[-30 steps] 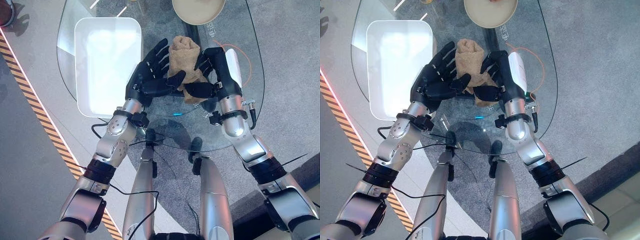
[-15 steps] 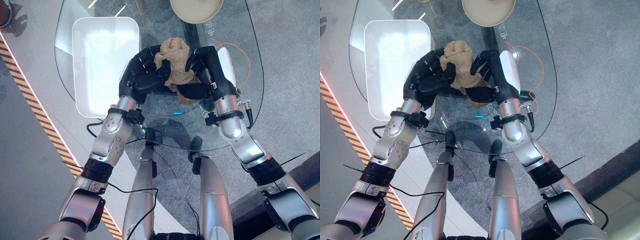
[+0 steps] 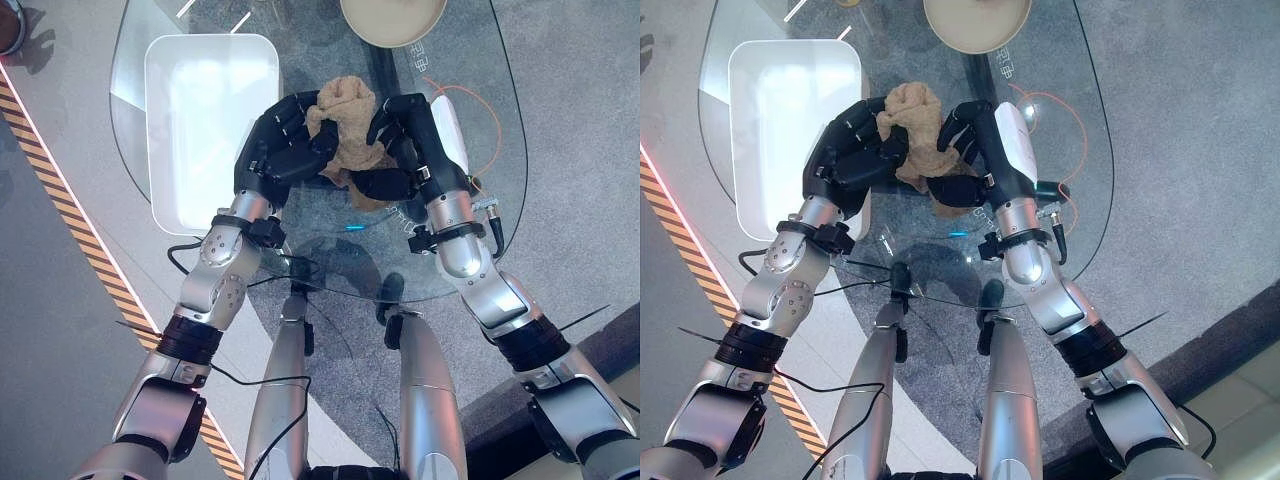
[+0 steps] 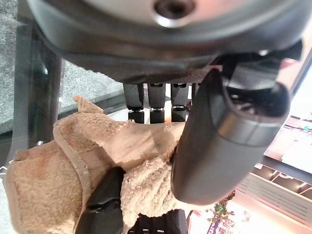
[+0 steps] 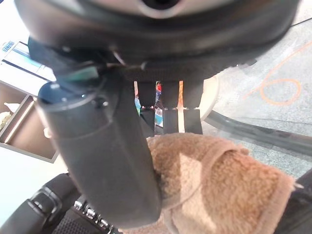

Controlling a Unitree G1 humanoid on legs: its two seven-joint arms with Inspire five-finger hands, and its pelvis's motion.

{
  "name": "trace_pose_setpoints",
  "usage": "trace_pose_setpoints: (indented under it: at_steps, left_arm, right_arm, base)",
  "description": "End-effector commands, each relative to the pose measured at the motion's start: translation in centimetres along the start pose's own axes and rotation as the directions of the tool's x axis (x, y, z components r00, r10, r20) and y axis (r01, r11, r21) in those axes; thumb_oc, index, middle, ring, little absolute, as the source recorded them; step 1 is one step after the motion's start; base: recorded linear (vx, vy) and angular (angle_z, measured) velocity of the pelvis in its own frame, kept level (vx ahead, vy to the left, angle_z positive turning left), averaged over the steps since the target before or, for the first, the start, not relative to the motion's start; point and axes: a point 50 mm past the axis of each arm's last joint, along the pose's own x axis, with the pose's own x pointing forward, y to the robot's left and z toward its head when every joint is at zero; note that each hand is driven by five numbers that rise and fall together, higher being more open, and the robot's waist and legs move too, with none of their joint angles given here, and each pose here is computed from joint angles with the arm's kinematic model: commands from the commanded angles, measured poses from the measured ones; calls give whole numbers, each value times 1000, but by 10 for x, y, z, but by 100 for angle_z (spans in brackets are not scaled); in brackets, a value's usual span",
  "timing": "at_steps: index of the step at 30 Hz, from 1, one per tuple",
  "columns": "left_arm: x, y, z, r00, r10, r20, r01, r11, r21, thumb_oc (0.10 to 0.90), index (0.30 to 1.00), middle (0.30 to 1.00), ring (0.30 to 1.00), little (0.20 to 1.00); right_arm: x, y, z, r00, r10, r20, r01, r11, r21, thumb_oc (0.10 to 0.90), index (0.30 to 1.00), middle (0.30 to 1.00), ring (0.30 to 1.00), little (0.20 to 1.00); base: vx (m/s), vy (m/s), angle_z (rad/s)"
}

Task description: Wipe the table with a cloth and put it in the basket.

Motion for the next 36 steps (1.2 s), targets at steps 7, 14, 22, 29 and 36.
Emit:
trace_pose_setpoints:
  at_steps: [7,14,22,29,36]
  left_arm:
    - [10,-52,51,929,-259,265,261,965,27,100,300,300,300,200]
    - [10,-49,53,930,-217,298,220,975,22,100,300,300,300,200]
    - [8,-40,60,927,-106,359,112,994,4,100,300,300,300,200]
    - [5,-29,68,896,27,443,-25,1000,-10,100,300,300,300,200]
    - [2,-22,78,852,105,512,-99,994,-39,100,300,300,300,200]
  right_arm:
    - [24,-36,89,891,-176,418,127,982,143,800,900,900,900,900]
    - [24,-36,89,889,-180,420,131,981,144,800,900,900,900,900]
    - [24,-37,89,890,-187,416,138,980,146,800,900,900,900,900]
    - [26,-37,89,891,-194,411,145,978,147,800,900,900,900,900]
    - [27,-37,90,892,-199,406,152,978,145,800,900,900,900,900]
  base:
    - [0,0,0]
    - [0,0,0]
    - [0,0,0]
    - [0,0,0]
    - [0,0,0]
